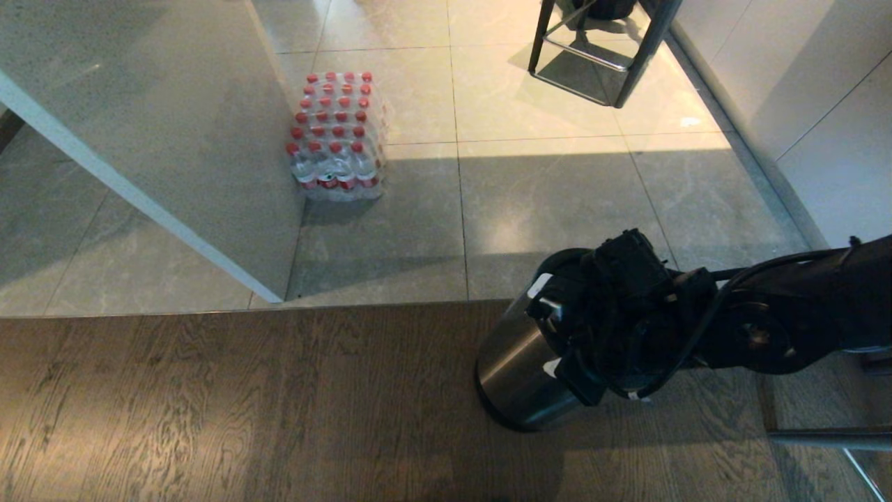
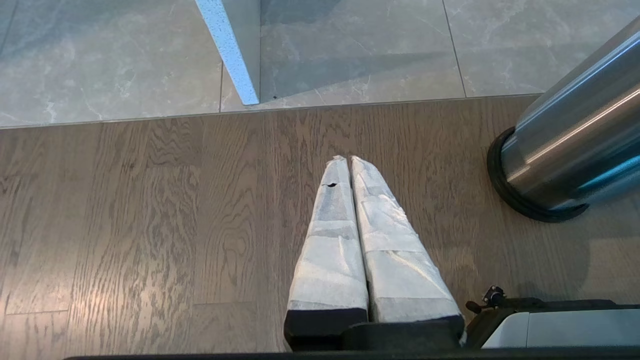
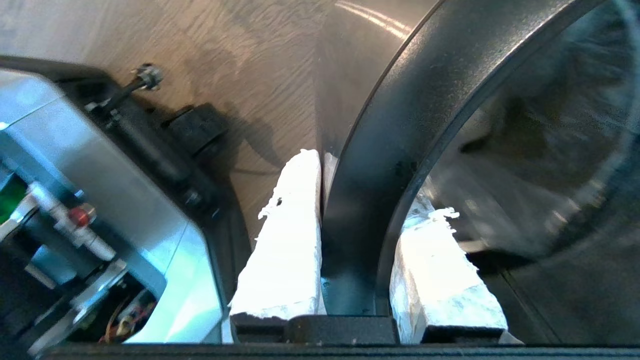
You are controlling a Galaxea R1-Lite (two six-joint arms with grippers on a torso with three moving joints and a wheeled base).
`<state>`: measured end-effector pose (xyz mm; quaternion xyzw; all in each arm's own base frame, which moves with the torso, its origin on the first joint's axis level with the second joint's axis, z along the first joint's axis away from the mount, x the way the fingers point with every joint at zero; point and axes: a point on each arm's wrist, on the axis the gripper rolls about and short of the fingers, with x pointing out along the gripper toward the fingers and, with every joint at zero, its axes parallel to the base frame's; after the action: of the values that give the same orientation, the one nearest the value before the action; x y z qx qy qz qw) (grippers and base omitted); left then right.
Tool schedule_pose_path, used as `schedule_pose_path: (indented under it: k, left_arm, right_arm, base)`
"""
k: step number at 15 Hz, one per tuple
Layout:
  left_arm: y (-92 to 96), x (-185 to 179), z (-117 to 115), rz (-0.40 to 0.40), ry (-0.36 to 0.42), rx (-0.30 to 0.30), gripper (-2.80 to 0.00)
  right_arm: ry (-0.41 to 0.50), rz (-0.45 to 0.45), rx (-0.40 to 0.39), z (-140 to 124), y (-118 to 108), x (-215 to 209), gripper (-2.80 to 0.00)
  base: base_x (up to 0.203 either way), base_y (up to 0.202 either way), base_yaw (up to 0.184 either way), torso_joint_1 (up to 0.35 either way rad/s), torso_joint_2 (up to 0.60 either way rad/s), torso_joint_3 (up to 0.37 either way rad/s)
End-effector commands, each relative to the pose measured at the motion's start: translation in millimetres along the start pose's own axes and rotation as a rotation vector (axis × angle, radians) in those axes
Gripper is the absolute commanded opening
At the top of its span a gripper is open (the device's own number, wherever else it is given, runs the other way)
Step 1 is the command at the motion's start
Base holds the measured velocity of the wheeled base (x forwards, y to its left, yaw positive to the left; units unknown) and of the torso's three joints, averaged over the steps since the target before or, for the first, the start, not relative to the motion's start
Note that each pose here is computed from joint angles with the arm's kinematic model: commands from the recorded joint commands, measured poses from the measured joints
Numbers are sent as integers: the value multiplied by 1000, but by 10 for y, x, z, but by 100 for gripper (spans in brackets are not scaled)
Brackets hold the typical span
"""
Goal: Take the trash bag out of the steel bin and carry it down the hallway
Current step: Place the outer trash can on the ground
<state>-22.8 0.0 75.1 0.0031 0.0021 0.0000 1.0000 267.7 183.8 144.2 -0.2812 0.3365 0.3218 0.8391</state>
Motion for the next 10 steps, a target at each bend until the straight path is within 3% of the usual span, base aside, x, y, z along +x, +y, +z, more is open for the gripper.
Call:
schedule_pose_path:
  k: [1, 10]
  left_arm:
    - [0, 0, 0, 0, 0, 0, -280]
    - [0, 0, 0, 0, 0, 0, -280]
  right_arm:
    - [-47, -18, -1, 29, -22, -356, -280]
    - [-116, -41, -3, -165, 13, -1410, -280]
  base:
    - [0, 0, 0, 0, 0, 0]
    - [0, 0, 0, 0, 0, 0]
